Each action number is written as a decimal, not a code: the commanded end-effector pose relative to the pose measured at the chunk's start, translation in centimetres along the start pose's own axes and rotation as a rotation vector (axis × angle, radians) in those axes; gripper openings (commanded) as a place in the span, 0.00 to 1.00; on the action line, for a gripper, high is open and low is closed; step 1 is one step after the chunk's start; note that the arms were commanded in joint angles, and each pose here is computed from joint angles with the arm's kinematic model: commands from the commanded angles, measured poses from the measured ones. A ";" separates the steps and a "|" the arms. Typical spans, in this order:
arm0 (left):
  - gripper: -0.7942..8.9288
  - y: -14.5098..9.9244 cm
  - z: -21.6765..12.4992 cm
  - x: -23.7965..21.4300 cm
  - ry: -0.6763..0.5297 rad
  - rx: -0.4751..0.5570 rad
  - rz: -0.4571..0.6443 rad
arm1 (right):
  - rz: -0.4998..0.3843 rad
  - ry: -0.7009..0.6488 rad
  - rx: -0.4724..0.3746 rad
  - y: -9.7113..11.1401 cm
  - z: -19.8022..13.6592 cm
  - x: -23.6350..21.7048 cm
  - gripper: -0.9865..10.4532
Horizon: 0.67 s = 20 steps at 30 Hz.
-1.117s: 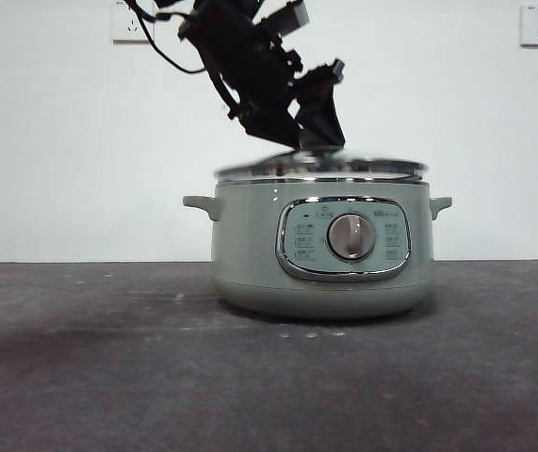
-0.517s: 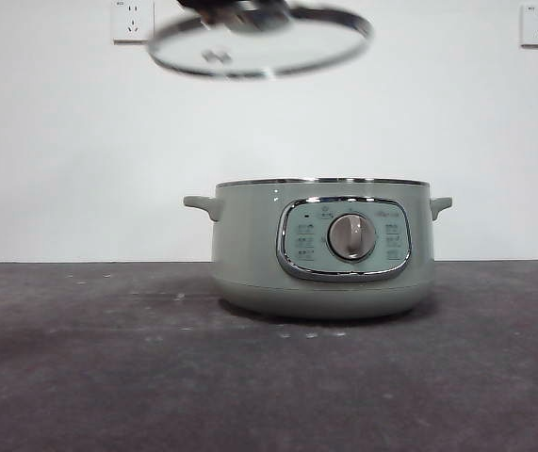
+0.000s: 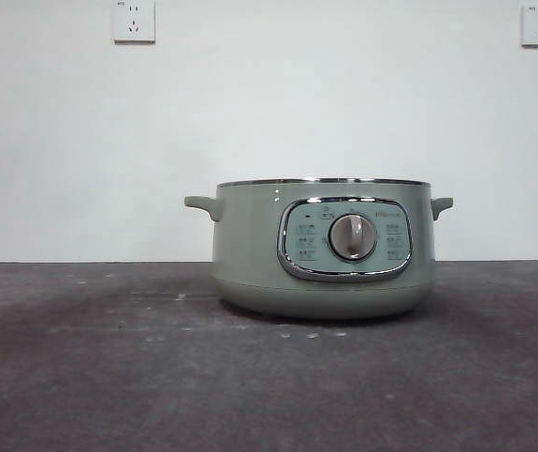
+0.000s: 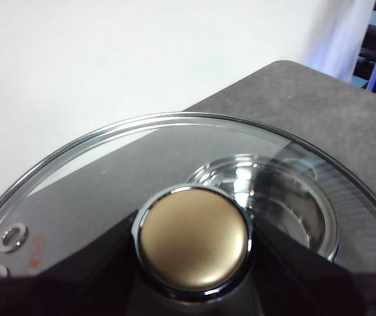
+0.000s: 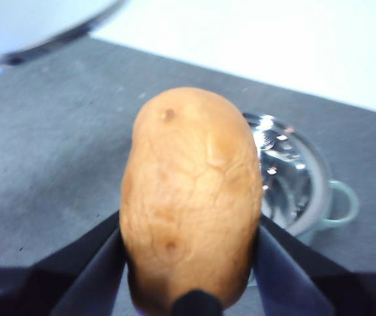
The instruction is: Pick up the potato,open the lid,put the potato in the pot,close the lid
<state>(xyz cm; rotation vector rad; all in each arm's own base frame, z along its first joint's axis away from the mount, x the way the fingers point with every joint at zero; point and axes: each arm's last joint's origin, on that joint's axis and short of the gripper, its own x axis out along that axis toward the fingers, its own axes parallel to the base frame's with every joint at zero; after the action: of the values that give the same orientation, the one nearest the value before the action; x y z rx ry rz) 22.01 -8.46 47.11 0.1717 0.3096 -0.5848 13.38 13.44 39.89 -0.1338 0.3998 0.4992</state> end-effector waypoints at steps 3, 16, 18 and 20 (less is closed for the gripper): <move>0.07 -0.6 -2.8 -4.4 -0.061 0.001 0.044 | 0.051 0.041 0.002 -1.3 1.4 3.9 0.08; 0.07 -3.6 -9.8 -11.7 -0.066 -0.058 0.070 | 0.117 0.309 0.035 -4.9 4.7 20.0 0.08; 0.07 -3.9 -10.1 -12.5 -0.074 -0.056 0.071 | 0.114 0.337 0.039 -5.1 4.7 22.5 0.08; 0.07 -4.2 -10.4 -13.4 -0.084 -0.053 0.073 | 0.110 0.385 0.033 -5.1 4.3 26.0 0.08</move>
<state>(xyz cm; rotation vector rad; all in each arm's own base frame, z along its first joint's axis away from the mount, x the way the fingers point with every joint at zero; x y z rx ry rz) 6.67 -2.50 40.85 0.1142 0.2881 -0.5075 38.04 21.05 33.66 -0.1645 0.7977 0.5669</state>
